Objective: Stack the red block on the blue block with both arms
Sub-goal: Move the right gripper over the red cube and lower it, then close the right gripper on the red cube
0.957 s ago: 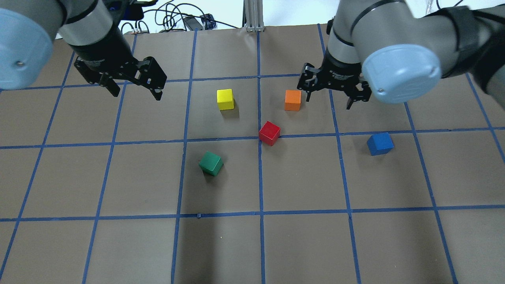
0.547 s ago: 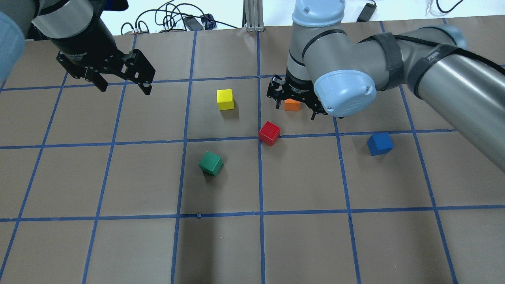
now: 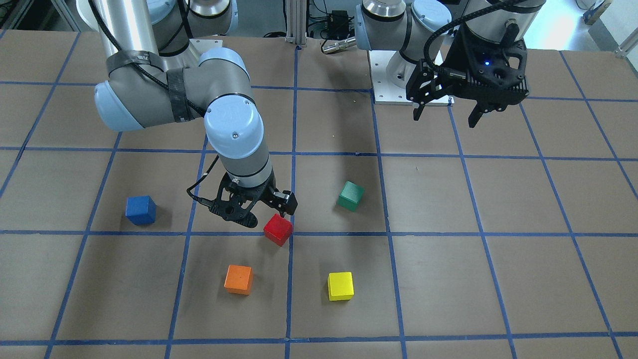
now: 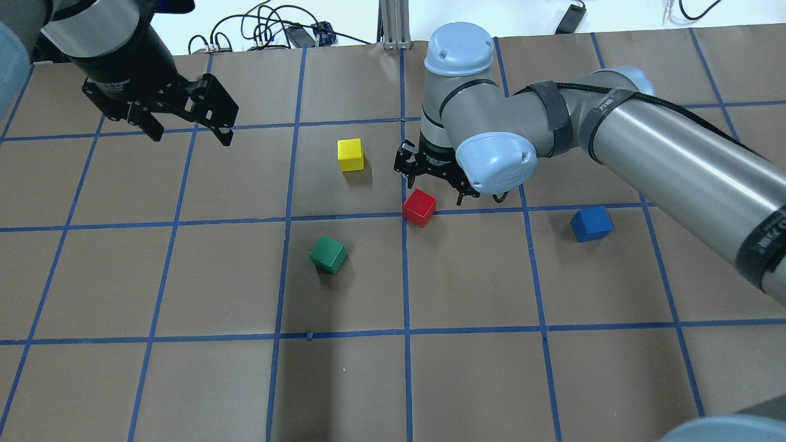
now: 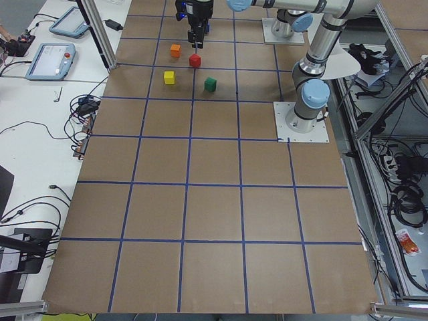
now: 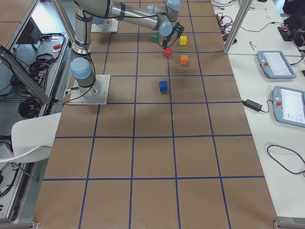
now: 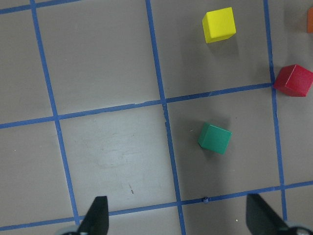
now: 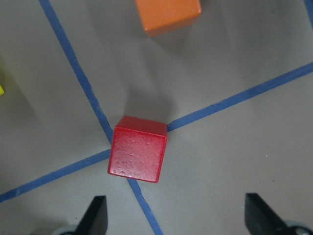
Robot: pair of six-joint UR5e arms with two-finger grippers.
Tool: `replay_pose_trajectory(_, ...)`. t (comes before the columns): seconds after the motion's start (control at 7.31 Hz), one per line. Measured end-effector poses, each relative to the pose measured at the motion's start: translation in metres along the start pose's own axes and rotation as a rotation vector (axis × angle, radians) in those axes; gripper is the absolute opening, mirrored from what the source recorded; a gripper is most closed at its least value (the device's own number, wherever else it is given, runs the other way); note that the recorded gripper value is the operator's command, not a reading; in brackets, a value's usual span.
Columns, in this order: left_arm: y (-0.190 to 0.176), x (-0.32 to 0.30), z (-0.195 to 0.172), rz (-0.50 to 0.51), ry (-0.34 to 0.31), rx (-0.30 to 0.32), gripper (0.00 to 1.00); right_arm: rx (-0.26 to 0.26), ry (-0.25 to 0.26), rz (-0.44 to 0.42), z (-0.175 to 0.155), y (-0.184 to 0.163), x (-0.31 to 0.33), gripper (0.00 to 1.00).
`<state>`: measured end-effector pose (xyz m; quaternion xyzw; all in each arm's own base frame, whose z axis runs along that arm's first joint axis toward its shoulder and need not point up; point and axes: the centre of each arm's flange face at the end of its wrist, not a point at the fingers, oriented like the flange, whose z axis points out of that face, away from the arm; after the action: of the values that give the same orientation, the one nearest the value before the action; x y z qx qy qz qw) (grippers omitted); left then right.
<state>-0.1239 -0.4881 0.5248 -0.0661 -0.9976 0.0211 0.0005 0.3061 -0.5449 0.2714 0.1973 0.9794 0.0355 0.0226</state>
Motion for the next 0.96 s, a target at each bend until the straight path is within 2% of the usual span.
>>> replay_pose_trajectory(0.27,0.001,0.0,-0.001,0.0,-0.001,0.005,1.0,-0.006,-0.005,-0.012,0.023,-0.002,-0.01,1.0)
replay_pose_trajectory(0.96,0.0,0.0,-0.001,-0.002,0.002,0.007,1.0,-0.038,-0.018,-0.018,0.052,-0.006,-0.02,1.0)
